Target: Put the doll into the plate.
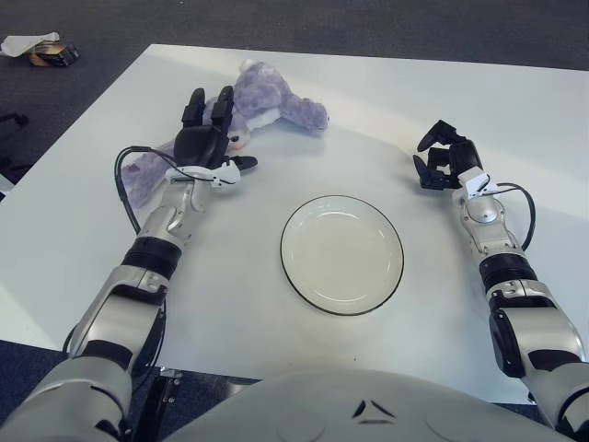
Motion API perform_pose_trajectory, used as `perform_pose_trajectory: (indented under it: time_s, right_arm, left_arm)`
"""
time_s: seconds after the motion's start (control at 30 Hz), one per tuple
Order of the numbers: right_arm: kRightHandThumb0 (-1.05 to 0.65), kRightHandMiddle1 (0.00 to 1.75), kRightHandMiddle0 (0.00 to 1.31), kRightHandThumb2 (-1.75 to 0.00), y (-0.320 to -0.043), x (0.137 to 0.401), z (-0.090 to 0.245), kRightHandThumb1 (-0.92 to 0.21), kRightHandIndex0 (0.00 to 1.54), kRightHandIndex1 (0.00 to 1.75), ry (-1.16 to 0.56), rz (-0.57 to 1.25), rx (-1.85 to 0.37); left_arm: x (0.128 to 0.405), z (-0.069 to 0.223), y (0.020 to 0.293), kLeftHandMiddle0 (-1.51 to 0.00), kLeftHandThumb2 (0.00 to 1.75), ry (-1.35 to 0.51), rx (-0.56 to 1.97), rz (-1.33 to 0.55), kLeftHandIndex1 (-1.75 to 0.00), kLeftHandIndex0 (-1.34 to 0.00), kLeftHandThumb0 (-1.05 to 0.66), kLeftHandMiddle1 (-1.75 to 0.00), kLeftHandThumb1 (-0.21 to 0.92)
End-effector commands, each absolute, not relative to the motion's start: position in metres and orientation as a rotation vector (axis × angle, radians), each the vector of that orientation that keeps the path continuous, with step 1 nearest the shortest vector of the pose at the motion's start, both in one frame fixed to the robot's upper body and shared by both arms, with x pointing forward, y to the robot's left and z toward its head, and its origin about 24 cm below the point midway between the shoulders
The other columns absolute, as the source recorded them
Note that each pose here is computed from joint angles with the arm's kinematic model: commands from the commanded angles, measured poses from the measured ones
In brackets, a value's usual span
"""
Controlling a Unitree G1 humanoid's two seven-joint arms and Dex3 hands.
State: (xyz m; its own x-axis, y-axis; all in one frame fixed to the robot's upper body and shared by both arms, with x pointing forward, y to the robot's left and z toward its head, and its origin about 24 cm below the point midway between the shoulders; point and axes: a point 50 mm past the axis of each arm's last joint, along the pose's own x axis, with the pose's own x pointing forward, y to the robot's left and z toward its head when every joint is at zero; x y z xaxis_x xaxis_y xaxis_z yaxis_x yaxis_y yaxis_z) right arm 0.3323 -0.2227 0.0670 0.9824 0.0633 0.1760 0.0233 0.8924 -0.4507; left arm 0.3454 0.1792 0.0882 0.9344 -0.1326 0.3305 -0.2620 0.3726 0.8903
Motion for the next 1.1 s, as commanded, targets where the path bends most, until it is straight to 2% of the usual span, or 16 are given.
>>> perform_pose_trajectory:
  time_s: [0.0,0.17,0.3,0.33,0.43,0.67,0.73,0.8,0.87,0.9,0.97,1.07]
  right_arm:
    - [-0.42,1.75,0.46,-1.07,-0.227,0.321,0.041,-0.51,1.04,1.75,-0.067,0.039,-0.505]
    - [-0.42,1.75,0.46,-1.07,-0.227,0.321,0.041,-0.52,1.03,1.75,-0.069,0.035,-0.517]
    - [-0.42,1.75,0.46,-1.07,-0.227,0.320,0.041,-0.52,1.04,1.75,-0.070,0.038,-0.520]
    - [-0.42,1.75,0.46,-1.07,-0.227,0.320,0.041,-0.52,1.04,1.75,-0.071,0.039,-0.520]
    - [-0.42,1.75,0.46,-1.06,-0.227,0.320,0.041,-0.52,1.04,1.75,-0.072,0.044,-0.517]
    - [-0.42,1.75,0.46,-1.07,-0.228,0.319,0.041,-0.51,1.05,1.75,-0.072,0.046,-0.519]
    - [-0.42,1.75,0.46,-1.07,-0.228,0.319,0.041,-0.51,1.05,1.75,-0.069,0.046,-0.521]
    - [-0.42,1.75,0.46,-1.07,-0.228,0.319,0.041,-0.51,1.05,1.75,-0.068,0.046,-0.521]
    - [-0.42,1.75,0.46,-1.07,-0.228,0.319,0.041,-0.51,1.05,1.75,-0.068,0.049,-0.520]
    - [-0.42,1.75,0.46,-1.07,-0.228,0.319,0.041,-0.51,1.05,1.75,-0.069,0.051,-0.519]
    - [-0.42,1.75,0.46,-1.07,-0.228,0.318,0.041,-0.51,1.05,1.75,-0.072,0.053,-0.518]
    - [-0.42,1.75,0.46,-1.07,-0.228,0.318,0.041,-0.52,1.04,1.75,-0.072,0.054,-0.518]
  left_arm:
    - [0.351,0.093,0.174,0.00,0.17,-0.402,1.172,0.093,0.00,-0.01,-1.05,0.00,0.91]
    - [0.357,0.094,0.166,0.00,0.15,-0.405,1.156,0.098,-0.03,-0.04,-1.02,0.00,0.88]
    - [0.360,0.095,0.162,-0.01,0.13,-0.410,1.152,0.102,-0.28,-0.01,-1.00,-0.01,0.88]
    - [0.361,0.095,0.162,-0.03,0.13,-0.411,1.151,0.104,-0.40,-0.01,-0.99,-0.02,0.87]
    - [0.363,0.095,0.161,-0.08,0.12,-0.407,1.147,0.110,-0.62,0.00,-0.96,-0.04,0.86]
    - [0.372,0.094,0.159,-0.16,0.11,-0.397,1.158,0.154,-0.83,0.00,-0.90,-0.08,0.82]
    - [0.374,0.095,0.159,-0.17,0.22,-0.398,1.162,0.170,-0.89,0.00,-0.83,-0.16,0.73]
    - [0.375,0.094,0.159,-0.12,0.50,-0.400,1.165,0.176,-0.93,0.00,-0.76,-0.33,0.57]
    - [0.378,0.094,0.162,-0.10,0.64,-0.389,1.184,0.186,-0.96,0.00,-0.70,-0.44,0.48]
    - [0.378,0.093,0.163,-0.07,0.77,-0.384,1.193,0.190,-0.99,0.00,-0.60,-0.60,0.41]
    - [0.380,0.092,0.168,-0.03,0.94,-0.373,1.222,0.203,-1.04,0.00,-0.44,-0.82,0.31]
    - [0.380,0.092,0.170,-0.01,1.07,-0.390,1.273,0.232,-1.09,0.00,-0.30,-0.94,0.24]
